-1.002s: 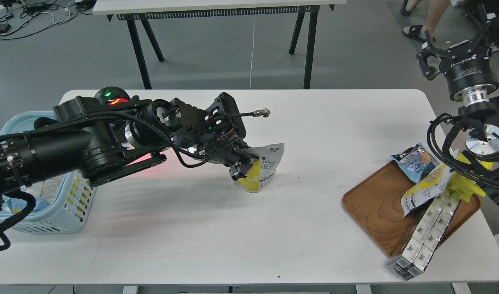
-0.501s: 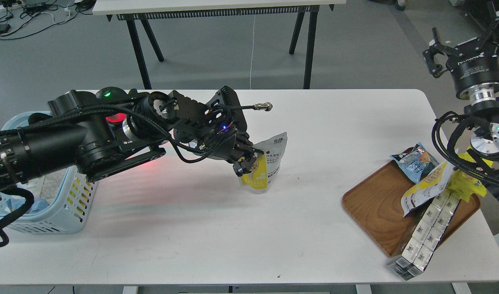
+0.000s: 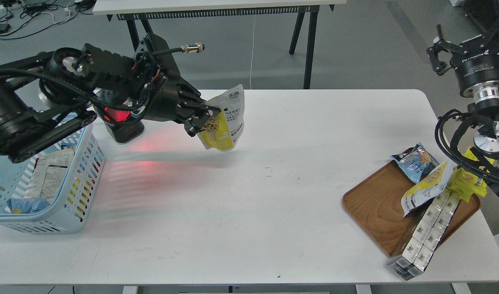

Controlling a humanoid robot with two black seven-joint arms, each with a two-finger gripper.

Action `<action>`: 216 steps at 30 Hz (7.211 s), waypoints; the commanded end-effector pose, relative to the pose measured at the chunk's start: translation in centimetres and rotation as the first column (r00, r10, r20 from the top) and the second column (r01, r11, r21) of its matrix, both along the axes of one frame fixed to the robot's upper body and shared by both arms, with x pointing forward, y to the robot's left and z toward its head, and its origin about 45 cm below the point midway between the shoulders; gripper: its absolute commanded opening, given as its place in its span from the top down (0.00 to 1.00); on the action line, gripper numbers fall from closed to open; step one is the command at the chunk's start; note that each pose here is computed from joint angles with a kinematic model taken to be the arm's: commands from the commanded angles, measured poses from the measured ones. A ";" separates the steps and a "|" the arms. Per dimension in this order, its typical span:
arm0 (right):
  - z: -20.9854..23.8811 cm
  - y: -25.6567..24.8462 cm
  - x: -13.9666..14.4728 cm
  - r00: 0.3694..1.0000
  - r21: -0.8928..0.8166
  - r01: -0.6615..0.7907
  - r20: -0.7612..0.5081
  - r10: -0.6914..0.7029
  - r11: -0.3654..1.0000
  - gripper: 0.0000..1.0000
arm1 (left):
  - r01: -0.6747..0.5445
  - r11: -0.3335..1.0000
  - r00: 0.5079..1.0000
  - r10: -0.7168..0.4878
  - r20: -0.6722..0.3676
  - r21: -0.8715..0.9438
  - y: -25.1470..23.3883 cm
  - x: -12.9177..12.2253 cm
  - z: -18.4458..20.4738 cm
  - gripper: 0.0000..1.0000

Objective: Scan snack and place in basket

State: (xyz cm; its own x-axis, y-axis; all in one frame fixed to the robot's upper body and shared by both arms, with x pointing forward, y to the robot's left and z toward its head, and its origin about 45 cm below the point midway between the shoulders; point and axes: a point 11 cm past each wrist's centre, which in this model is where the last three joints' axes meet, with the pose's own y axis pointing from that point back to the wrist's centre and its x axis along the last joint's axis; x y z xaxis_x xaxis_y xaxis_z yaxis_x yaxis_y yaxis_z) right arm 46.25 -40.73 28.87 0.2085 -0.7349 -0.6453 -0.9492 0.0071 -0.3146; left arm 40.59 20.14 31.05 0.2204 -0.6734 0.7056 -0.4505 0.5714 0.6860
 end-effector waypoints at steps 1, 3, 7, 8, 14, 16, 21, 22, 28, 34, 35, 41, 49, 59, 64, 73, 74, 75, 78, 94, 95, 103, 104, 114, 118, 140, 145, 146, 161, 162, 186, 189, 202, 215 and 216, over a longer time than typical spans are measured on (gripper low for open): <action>0.1 0.0 0.0 1.000 0.000 0.000 0.001 0.000 1.000 0.00 | -0.054 0.998 0.999 0.054 0.006 0.021 2.5 0.3 0.2 1.00; 0.1 0.0 0.1 1.000 0.000 -0.001 0.003 0.001 1.000 0.00 | -0.075 0.997 0.997 0.074 0.006 0.030 3.4 0.4 0.1 1.00; 0.1 0.1 0.1 1.000 0.001 -0.002 0.003 0.002 1.000 0.00 | -0.115 0.992 0.993 0.115 0.005 0.045 5.0 0.7 0.0 1.00; 0.1 0.1 0.1 1.000 0.001 -0.002 0.003 0.002 1.000 0.00 | -0.127 0.991 0.992 0.127 0.002 0.051 5.5 0.8 -0.2 1.00; 0.1 0.1 0.1 1.000 -0.001 -0.003 0.002 0.003 1.000 0.00 | -0.183 0.981 0.983 0.184 -0.014 0.065 7.5 1.1 -1.1 1.00; 0.1 0.1 0.1 1.000 0.001 -0.002 0.003 0.002 1.000 0.00 | -0.189 0.980 0.982 0.191 -0.017 0.068 7.7 1.1 -1.2 1.00; 0.2 0.0 0.1 1.000 0.000 0.000 0.004 0.000 1.000 0.00 | -0.202 0.977 0.979 0.204 -0.025 0.075 8.4 0.9 -1.6 1.00; 0.2 0.0 0.1 1.000 0.000 0.000 0.004 0.000 1.000 0.00 | -0.205 0.976 0.978 0.207 -0.024 0.076 8.5 0.9 -1.6 1.00; 0.5 0.0 0.2 1.000 0.026 0.009 0.020 -0.009 1.000 0.00 | -0.222 0.972 0.974 0.225 -0.021 0.078 9.1 1.1 -1.5 1.00; 0.5 0.0 0.2 1.000 0.028 0.009 0.020 -0.009 1.000 0.00 | -0.253 0.963 0.965 0.258 -0.050 0.095 10.8 0.3 -2.9 1.00; 0.5 0.0 0.2 1.000 0.028 0.009 0.020 -0.009 1.000 0.00 | -0.254 0.963 0.964 0.259 -0.052 0.094 10.8 0.3 -3.0 1.00; 0.3 0.3 0.2 1.000 0.032 0.005 0.018 -0.005 0.999 0.00 | -0.249 0.964 0.965 0.255 -0.055 0.091 10.5 0.3 -3.1 1.00; 0.4 0.3 0.2 1.000 0.030 0.003 0.018 -0.004 1.000 0.00 | -0.245 0.966 0.967 0.250 -0.052 0.086 10.3 0.4 -2.9 1.00; 0.4 0.2 0.2 1.000 0.028 0.005 0.019 -0.006 1.000 0.00 | -0.236 0.970 0.972 0.237 -0.010 0.052 9.4 1.2 -0.9 1.00; 0.3 0.2 0.2 1.000 0.028 0.006 0.017 -0.006 1.000 0.00 | -0.235 0.971 0.972 0.236 -0.009 0.052 9.3 1.2 -0.9 1.00; 0.3 0.2 0.2 1.000 0.027 0.005 0.016 -0.005 1.000 0.00 | -0.203 0.978 0.979 0.204 -0.022 0.044 7.9 1.1 -1.4 1.00; 0.3 0.2 0.2 1.000 0.027 0.005 0.016 -0.005 1.000 0.00 | -0.201 0.979 0.979 0.202 -0.023 0.043 7.8 1.1 -1.4 1.00; 0.3 0.2 0.2 1.000 0.028 0.006 0.017 -0.006 1.000 0.00 | -0.201 0.979 0.979 0.202 -0.024 0.041 7.7 1.1 -1.5 1.00; 0.4 0.0 0.1 1.000 0.026 0.008 0.018 -0.008 1.000 0.00 | -0.199 0.979 0.980 0.200 -0.023 0.040 7.6 1.1 -1.4 1.00; 0.3 0.4 0.2 1.000 0.029 0.002 0.016 -0.002 1.000 0.00 | -0.220 0.976 0.975 0.220 0.027 -0.005 8.3 1.6 1.0 1.00; 0.3 0.3 0.2 1.000 0.028 0.004 0.016 -0.004 1.000 0.00 | -0.219 0.976 0.975 0.219 0.033 -0.011 8.3 1.6 1.4 1.00; 0.6 0.2 0.2 1.000 0.023 0.003 0.021 -0.004 1.000 0.00 | -0.209 0.974 0.973 0.216 0.086 -0.084 8.8 0.6 5.2 1.00; 0.6 0.0 0.2 1.000 0.021 0.006 0.020 -0.006 1.000 0.00 | -0.218 0.972 0.969 0.227 0.099 -0.090 9.3 0.7 5.9 1.00; 0.3 0.2 0.1 1.000 0.024 0.004 0.015 -0.004 1.000 0.00 | -0.282 0.950 0.923 0.306 0.231 -0.133 12.9 0.7 12.1 1.00; 0.1 0.4 0.1 1.000 0.027 0.001 0.012 -0.002 1.000 0.00 | -0.344 0.932 0.895 0.362 0.262 -0.112 16.0 -0.1 13.4 1.00; -0.4 0.9 0.2 1.000 0.026 -0.008 0.004 0.008 1.000 0.00 | -0.642 0.765 0.766 0.643 -0.010 -0.052 27.7 -7.0 8.4 1.00; -0.5 0.8 0.2 1.000 0.025 -0.005 0.001 0.005 1.000 0.00 | -0.673 0.739 0.738 0.671 -0.071 -0.018 28.7 -8.2 6.5 1.00; -0.5 0.7 0.2 1.000 0.024 -0.001 -0.001 0.001 1.000 0.00 | -0.675 0.737 0.736 0.672 -0.080 -0.021 28.7 -8.3 6.4 1.00; -0.9 0.5 0.2 1.000 0.024 0.009 -0.009 -0.009 1.000 0.00 | -0.705 0.708 0.697 0.701 -0.149 0.035 29.9 -9.6 3.6 0.99; -0.9 0.5 0.2 1.000 0.024 0.009 -0.009 -0.009 1.000 0.00 | -0.705 0.708 0.697 0.701 -0.149 0.035 29.9 -9.6 3.6 0.97; 0.0 0.6 0.4 1.000 0.026 0.003 0.012 -0.003 1.000 0.00 | -0.650 0.217 0.677 0.600 -0.426 -0.728 28.3 0.1 13.3 0.01; 0.5 0.2 0.4 1.000 0.028 0.014 0.021 -0.015 1.000 0.00 | -0.618 0.089 0.691 0.535 -0.486 -0.781 27.6 2.0 13.3 0.01; 1.4 -0.1 0.7 0.999 0.027 0.019 0.038 -0.020 0.999 0.00 | -0.568 -0.493 0.722 0.087 -0.687 -0.659 21.7 8.8 8.6 0.00; 1.1 2.2 1.7 0.999 0.076 -0.036 0.013 0.035 0.996 0.00 | -0.595 -0.785 0.681 -0.376 -0.628 -0.175 16.0 11.8 4.3 0.00; 1.1 2.2 1.7 0.999 0.080 -0.038 0.014 0.037 0.996 0.00 | -0.597 -0.788 0.676 -0.394 -0.622 -0.151 15.7 11.8 3.8 0.00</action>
State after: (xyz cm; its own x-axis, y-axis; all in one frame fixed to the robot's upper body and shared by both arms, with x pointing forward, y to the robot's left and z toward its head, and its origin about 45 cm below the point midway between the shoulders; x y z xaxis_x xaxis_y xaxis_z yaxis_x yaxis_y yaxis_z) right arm 47.80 -38.89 29.95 0.2375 -0.6839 -0.6898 -0.9459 -0.0013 -0.3245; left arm 52.19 36.91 36.23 0.2519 0.8276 -0.5016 -0.9374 0.0798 -0.3391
